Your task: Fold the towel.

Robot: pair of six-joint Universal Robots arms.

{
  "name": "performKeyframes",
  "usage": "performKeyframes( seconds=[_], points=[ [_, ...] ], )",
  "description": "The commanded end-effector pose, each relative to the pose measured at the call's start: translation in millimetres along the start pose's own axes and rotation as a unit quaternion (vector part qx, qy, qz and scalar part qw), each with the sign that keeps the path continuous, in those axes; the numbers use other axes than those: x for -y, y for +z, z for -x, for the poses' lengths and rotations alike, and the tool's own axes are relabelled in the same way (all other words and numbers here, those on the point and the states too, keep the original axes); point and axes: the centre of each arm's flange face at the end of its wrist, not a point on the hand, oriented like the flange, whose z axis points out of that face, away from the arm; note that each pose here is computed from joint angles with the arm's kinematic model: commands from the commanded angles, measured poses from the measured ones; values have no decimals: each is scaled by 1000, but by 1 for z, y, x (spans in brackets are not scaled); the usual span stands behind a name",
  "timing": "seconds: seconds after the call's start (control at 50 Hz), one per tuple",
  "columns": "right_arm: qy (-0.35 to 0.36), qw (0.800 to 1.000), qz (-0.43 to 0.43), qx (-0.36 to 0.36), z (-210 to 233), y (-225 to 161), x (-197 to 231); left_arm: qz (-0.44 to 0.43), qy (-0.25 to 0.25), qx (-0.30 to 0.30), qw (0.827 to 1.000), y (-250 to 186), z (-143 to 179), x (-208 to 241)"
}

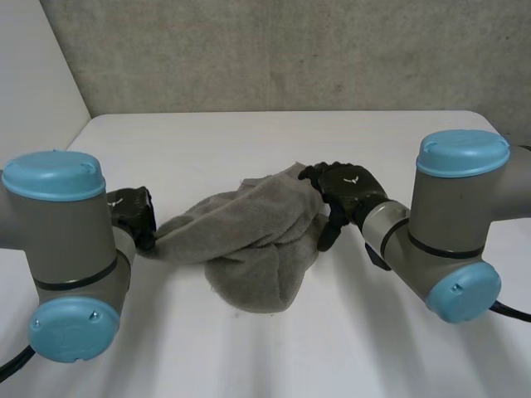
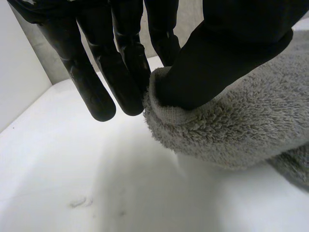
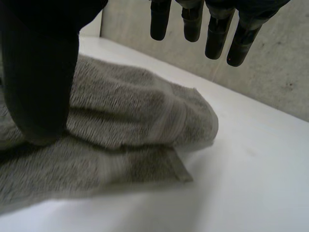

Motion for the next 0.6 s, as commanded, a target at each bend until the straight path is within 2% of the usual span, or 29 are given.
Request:
performKeyframes(
  seconds=[0.02, 0.16, 0.26, 0.42, 0.6],
  points=[
    [-5, 999, -42, 16, 3, 12, 17, 5, 5, -3, 1000, -14, 3, -4],
    [-29, 994, -63, 90, 15, 23, 27, 17, 11, -15, 1000, -38, 5, -15],
    [-52, 989, -34, 136, 22, 33, 19, 16, 18, -29, 999, -57, 4, -21],
    [-72, 981, 7, 180, 28, 47, 0, -9, 15, -42, 999, -84, 10, -16],
    [-85, 979, 19, 186, 29, 54, -13, -18, 15, -47, 999, -98, 15, -16]
  ],
)
